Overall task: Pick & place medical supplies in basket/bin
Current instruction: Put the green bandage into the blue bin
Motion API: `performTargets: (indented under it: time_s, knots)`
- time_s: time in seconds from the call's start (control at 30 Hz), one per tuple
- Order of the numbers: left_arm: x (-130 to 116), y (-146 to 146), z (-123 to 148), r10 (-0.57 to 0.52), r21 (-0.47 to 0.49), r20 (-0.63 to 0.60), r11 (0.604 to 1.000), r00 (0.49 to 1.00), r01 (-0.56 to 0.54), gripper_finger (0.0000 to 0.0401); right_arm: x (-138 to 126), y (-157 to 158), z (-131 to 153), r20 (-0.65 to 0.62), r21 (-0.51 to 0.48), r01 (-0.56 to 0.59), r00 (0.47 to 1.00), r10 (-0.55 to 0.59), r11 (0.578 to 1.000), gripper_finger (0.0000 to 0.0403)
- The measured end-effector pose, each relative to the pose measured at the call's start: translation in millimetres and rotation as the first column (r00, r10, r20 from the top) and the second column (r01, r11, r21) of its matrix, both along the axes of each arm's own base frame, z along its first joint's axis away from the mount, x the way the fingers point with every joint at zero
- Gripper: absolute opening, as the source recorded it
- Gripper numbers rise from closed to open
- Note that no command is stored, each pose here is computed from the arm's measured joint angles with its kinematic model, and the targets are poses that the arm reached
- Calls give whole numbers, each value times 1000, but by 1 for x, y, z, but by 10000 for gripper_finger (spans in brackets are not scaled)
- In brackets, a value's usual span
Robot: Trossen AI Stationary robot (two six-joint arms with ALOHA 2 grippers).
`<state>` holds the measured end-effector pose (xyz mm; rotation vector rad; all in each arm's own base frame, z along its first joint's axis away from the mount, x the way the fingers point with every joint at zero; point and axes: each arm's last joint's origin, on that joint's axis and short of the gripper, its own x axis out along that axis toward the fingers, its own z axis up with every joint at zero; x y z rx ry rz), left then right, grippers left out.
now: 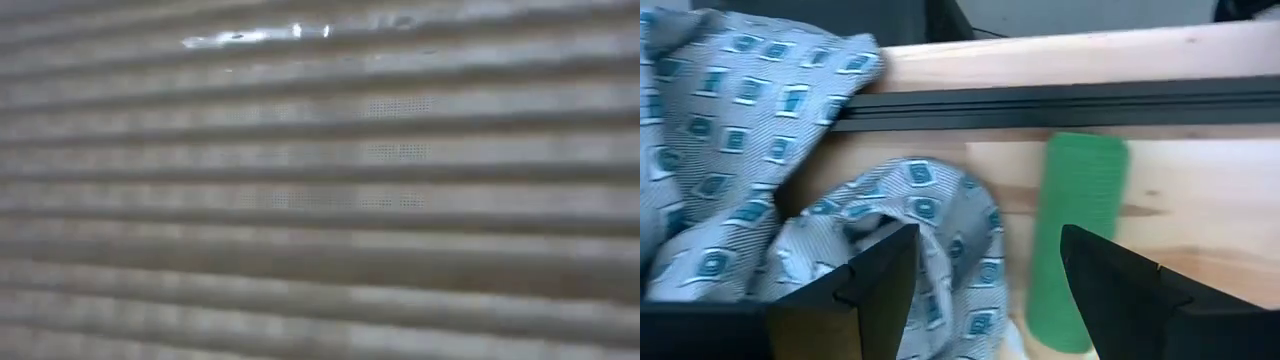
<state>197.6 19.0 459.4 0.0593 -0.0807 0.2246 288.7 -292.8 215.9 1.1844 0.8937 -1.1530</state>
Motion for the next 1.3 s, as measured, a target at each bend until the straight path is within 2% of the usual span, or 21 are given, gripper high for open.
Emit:
performTargets:
  time_s: [0.17,0.33,0.63,0.77,1.07,1.3]
  knots:
    - [0,0,0,0,0,0,1000,1000,0,155,11,7,-2,36,-14,15,999,-14,1000,240]
    - [0,0,0,0,0,0,1000,1000,0,155,14,14,-15,55,4,41,998,-41,999,240]
    - [0,0,0,-1,-8,2,1000,1000,1,155,4,15,-46,53,15,115,992,-116,993,240]
    - [0,0,0,-2,-21,5,1000,1000,2,155,7,18,-45,22,-25,98,995,-98,995,240]
    - [0,0,0,-2,-22,5,1000,1000,2,155,14,29,-36,-130,-158,96,985,-117,983,232]
    - [0,0,0,-2,-22,5,1000,1000,2,155,7,31,-44,-174,-138,136,972,-159,981,224]
